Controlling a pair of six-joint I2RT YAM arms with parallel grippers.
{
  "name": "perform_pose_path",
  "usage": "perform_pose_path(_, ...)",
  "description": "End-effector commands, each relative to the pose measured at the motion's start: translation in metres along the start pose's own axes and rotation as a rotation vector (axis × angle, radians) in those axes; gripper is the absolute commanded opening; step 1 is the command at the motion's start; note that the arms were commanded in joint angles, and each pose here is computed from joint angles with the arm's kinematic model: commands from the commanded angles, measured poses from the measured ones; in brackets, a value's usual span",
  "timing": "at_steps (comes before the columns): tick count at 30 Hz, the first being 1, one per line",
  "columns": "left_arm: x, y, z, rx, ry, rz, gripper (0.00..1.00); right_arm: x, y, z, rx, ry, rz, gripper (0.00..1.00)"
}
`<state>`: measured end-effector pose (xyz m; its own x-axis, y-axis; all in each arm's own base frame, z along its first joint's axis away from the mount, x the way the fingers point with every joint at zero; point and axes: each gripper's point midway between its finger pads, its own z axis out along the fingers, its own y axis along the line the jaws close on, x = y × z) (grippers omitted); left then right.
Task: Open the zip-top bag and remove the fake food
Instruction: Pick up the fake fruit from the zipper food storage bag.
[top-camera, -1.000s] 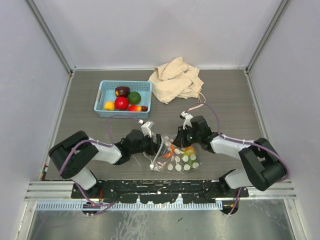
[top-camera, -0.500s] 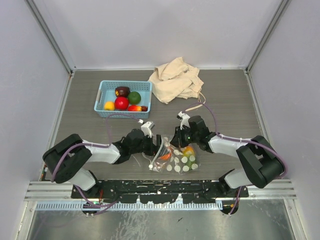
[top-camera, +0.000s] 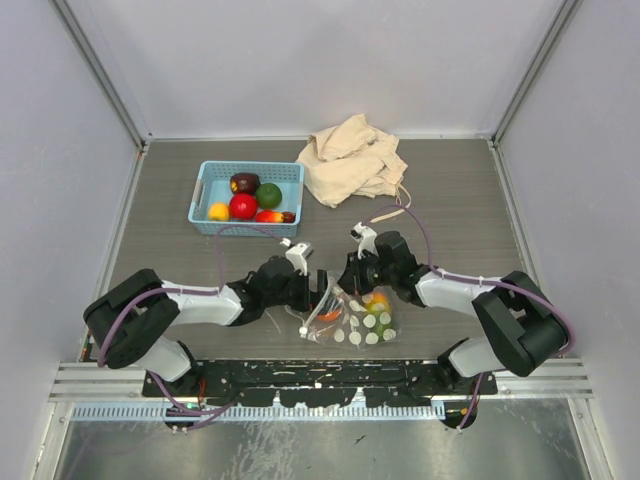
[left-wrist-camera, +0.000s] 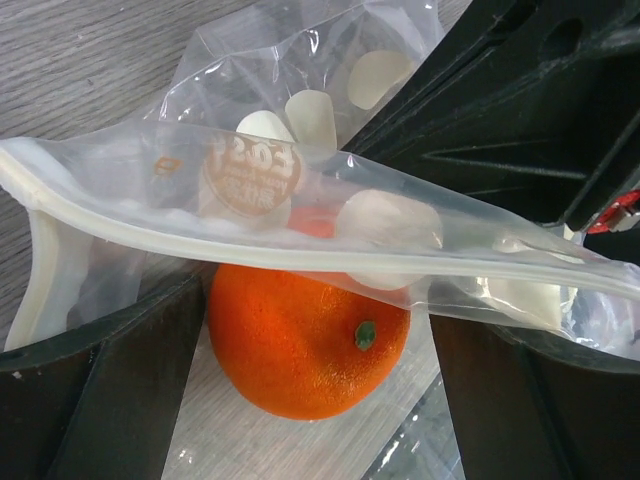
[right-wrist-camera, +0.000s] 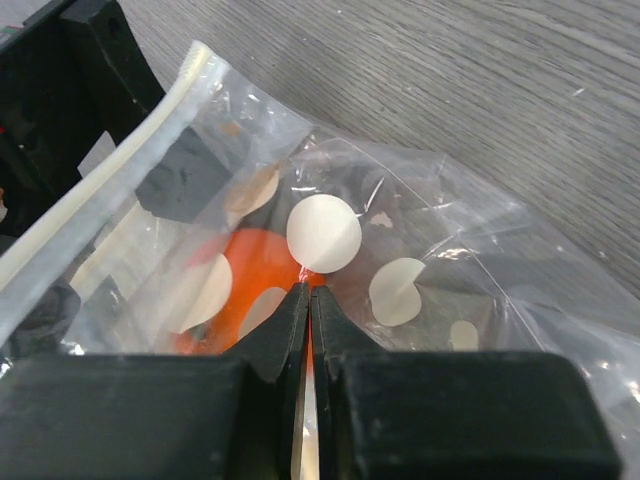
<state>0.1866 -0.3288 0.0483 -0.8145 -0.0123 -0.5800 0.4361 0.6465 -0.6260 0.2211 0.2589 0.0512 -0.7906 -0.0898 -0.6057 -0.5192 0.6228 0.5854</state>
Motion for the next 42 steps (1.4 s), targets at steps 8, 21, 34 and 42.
perform_pose_path(8, 0.025, 0.028, -0.005, -0.23, 0.108, 0.074, 0.95, -0.01, 0.021, 0.007, -0.069, -0.04, -0.035, 0.1)
perform_pose_path(21, 0.026, 0.029, -0.023, -0.33, 0.135, 0.142, 0.95, -0.022, 0.02, -0.011, -0.003, -0.105, -0.076, 0.26)
perform_pose_path(34, 0.022, 0.027, -0.03, -0.324, 0.102, 0.126, 0.68, -0.032, 0.044, -0.059, -0.039, -0.269, -0.152, 0.4)
perform_pose_path(42, 0.021, 0.018, -0.03, -0.262, 0.07, 0.097, 0.48, -0.016, 0.086, -0.087, -0.277, -0.354, -0.168, 0.59)
